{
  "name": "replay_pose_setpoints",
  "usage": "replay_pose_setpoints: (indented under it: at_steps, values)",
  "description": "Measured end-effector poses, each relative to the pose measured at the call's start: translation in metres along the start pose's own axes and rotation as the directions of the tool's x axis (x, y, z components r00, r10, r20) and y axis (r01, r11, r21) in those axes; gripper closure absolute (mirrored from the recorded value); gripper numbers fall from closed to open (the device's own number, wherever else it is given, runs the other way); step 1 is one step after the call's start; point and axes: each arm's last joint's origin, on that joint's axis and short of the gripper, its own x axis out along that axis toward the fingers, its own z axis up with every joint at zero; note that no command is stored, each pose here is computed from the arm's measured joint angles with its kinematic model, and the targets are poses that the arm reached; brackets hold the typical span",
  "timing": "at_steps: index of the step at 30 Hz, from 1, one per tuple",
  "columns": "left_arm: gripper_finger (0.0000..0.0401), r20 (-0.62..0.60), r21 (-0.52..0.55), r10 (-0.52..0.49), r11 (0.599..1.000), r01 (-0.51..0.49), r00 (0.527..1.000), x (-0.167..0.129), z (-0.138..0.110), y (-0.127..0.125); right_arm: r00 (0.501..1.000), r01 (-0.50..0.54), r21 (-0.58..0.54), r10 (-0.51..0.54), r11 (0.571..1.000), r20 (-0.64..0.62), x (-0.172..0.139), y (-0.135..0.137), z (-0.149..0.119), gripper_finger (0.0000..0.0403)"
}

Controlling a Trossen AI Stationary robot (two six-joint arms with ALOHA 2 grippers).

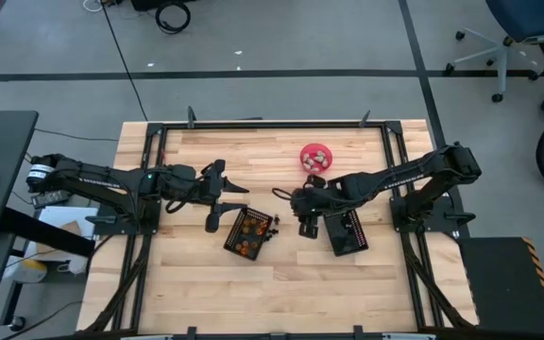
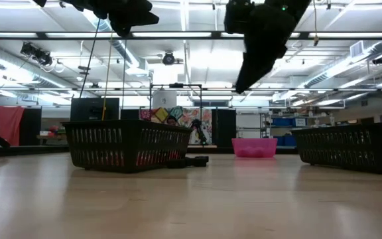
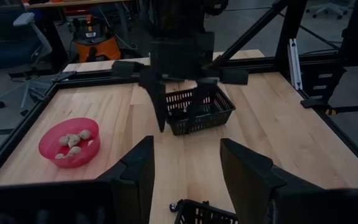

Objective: Sort Halloween decoration
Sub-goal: Put the black skeleton toy into the right black bin

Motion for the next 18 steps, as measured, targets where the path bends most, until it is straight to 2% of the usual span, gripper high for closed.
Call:
replay_pose_setpoints:
  at_steps: [8,18]
  values:
    - [0.0246,0.000,0.000,0.000,1.000,0.000,1.000,0.000,0.000,0.000,0.986,-0.023,-0.014,0.025,1.000,0.167,0.019,-0.002,-0.003,0.0219]
    - [0.0246,0.010,0.026,0.000,1.000,-0.001,1.000,0.000,0.001,0.000,0.969,-0.036,-0.006,0.037,0.999,0.245,0.032,-0.004,-0.013,0.0215]
